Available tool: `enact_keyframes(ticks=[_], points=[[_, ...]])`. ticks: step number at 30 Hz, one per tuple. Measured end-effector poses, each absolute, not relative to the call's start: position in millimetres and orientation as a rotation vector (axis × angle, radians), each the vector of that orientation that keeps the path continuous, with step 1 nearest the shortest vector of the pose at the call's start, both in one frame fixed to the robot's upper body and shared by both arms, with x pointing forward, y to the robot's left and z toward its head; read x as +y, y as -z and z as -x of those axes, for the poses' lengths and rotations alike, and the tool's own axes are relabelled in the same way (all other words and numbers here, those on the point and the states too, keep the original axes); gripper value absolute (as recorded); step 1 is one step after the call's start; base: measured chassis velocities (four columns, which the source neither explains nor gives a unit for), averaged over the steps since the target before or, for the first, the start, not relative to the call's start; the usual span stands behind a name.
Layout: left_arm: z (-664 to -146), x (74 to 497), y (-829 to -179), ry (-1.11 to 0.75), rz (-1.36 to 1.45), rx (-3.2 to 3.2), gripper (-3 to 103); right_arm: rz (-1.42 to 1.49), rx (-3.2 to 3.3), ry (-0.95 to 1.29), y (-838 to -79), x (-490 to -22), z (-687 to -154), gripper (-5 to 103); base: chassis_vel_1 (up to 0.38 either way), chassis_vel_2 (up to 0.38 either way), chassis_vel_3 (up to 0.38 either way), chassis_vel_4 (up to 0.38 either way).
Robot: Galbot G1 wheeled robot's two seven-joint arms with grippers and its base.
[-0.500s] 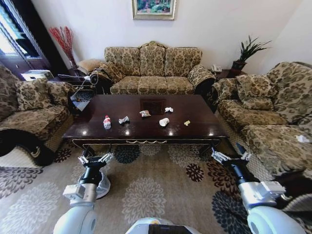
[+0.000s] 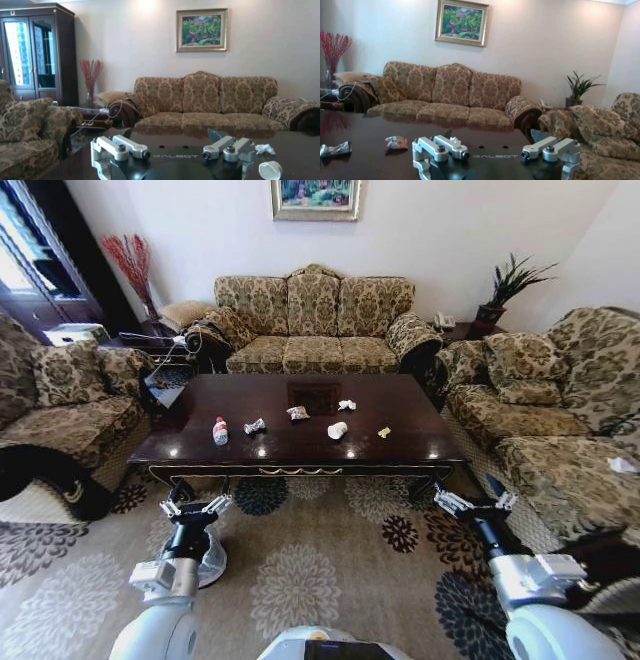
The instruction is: Move to the front of the table and place the trash on the table into the trash bin.
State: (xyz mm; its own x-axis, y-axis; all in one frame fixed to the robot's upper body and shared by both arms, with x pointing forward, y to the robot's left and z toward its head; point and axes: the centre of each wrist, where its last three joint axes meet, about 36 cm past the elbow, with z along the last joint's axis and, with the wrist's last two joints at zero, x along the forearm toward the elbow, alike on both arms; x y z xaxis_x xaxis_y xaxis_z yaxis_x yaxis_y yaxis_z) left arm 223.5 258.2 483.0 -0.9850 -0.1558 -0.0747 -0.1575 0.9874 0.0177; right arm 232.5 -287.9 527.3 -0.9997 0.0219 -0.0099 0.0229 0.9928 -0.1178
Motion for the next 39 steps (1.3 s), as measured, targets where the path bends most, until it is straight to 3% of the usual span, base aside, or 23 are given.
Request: enact_keyframes(ticks=[13, 39], points=[[-224, 258, -482, -0.04, 0.231, 3.06, 100, -0.027, 3.123, 0.213, -523, -281, -232, 100, 0.07, 0.081, -0.078, -0.076], [-230, 265, -452, -0.009, 0.273, 3.108, 100, -0.006, 3.15, 0.192, -511, -256, -241, 100, 0.312, 0.299, -0.316, -0.291]])
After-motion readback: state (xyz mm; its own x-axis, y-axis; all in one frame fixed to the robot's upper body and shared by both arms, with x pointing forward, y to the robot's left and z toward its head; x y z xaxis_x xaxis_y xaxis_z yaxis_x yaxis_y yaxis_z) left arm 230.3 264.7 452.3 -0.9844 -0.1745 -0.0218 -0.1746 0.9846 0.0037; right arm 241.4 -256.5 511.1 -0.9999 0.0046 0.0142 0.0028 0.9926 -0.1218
